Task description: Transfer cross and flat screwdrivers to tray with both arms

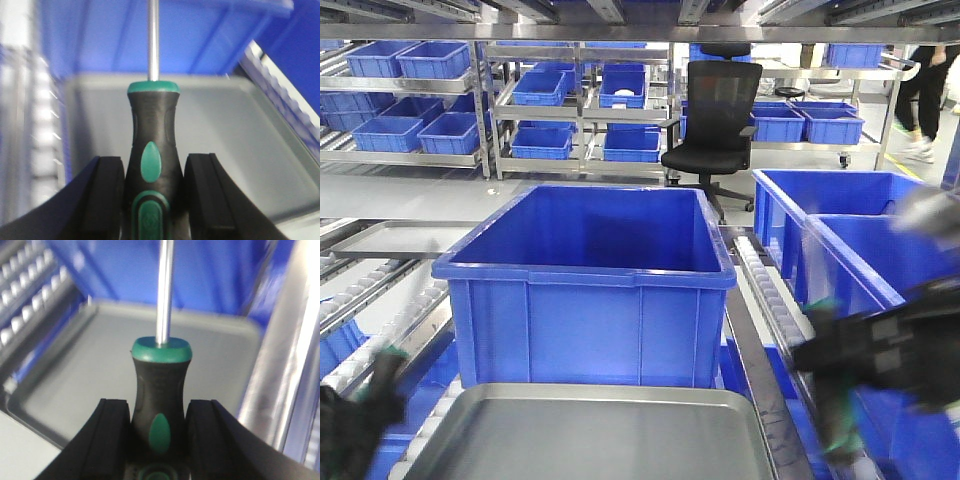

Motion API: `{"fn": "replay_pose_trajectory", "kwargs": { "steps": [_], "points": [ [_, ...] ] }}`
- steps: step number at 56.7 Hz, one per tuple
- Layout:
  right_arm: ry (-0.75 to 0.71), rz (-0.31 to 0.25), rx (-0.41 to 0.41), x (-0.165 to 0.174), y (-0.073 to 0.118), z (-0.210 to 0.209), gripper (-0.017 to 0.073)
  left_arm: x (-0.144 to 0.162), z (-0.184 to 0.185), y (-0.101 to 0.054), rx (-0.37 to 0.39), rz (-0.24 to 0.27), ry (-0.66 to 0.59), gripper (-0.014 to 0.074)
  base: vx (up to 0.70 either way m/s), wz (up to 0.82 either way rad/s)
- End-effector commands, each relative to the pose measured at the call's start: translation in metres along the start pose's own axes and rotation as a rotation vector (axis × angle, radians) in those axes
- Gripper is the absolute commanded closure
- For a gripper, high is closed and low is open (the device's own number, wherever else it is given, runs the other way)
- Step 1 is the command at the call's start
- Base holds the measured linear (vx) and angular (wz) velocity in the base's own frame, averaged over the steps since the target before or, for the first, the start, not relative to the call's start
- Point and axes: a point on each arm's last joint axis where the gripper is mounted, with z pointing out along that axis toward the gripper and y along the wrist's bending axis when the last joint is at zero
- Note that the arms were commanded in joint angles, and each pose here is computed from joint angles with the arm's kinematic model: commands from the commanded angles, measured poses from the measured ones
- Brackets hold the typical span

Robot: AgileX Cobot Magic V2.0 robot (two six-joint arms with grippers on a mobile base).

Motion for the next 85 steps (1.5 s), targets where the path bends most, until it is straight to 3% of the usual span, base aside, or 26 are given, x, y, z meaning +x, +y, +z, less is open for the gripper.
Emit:
{"fn": "replay_pose_trajectory", "kwargs": {
  "steps": [1, 5, 12, 22, 30, 38, 45, 62, 68, 74, 79, 85],
  "points": [
    [-0.051, -0.020, 0.009, -0.008, 0.016, 0.015, 0.0567, -0.011, 0.007, -0.005, 0.041, -0.053, -0.075, 0.0591, 0.00, 0.00],
    [0.009, -0.032, 0.023, -0.002, 0.025, 0.042, 0.0567, -0.010, 0.021, -0.006, 0.059, -0.074, -0.028, 0.0591, 0.00, 0.00],
    [0.051, 0.004, 0.048, 0.004, 0.031, 0.076, 0.0567, -0.005, 0.053, -0.008, 0.070, -0.093, 0.045, 0.0591, 0.00, 0.00],
    [0.155, 0.095, 0.087, 0.014, 0.020, 0.115, 0.0567, 0.007, 0.091, -0.009, 0.055, -0.122, 0.135, 0.0591, 0.00, 0.00],
    [0.209, 0.116, 0.110, 0.020, 0.013, 0.135, 0.0562, 0.014, 0.120, -0.001, 0.017, -0.141, 0.187, 0.0587, 0.00, 0.00],
    [0.218, 0.105, 0.118, 0.021, 0.012, 0.138, 0.0519, 0.014, 0.122, 0.001, 0.009, -0.138, 0.184, 0.0533, 0.00, 0.00],
    [0.219, 0.089, 0.127, 0.021, 0.011, 0.138, 0.0415, 0.014, 0.122, 0.001, 0.011, -0.107, 0.182, 0.0413, 0.00, 0.00],
    [0.204, 0.088, 0.125, 0.020, 0.011, 0.138, 0.0002, 0.014, 0.122, 0.000, 0.019, -0.044, 0.187, 0.0036, 0.00, 0.00],
    [0.198, 0.077, 0.124, 0.019, 0.011, 0.137, -0.0087, 0.014, 0.120, 0.000, 0.023, -0.030, 0.181, -0.0031, 0.00, 0.00],
    [0.179, 0.038, 0.116, 0.016, 0.014, 0.129, -0.0092, 0.005, 0.110, -0.006, 0.042, -0.007, 0.145, -0.0034, 0.00, 0.00],
    [0.133, -0.015, 0.115, 0.011, 0.018, 0.110, -0.0052, -0.006, 0.093, -0.017, 0.077, 0.068, 0.100, 0.0001, 0.00, 0.00],
    [0.051, -0.092, 0.131, 0.003, 0.024, 0.074, 0.0073, -0.022, 0.059, -0.033, 0.116, 0.172, 0.032, 0.0119, 0.00, 0.00]
  ]
}}
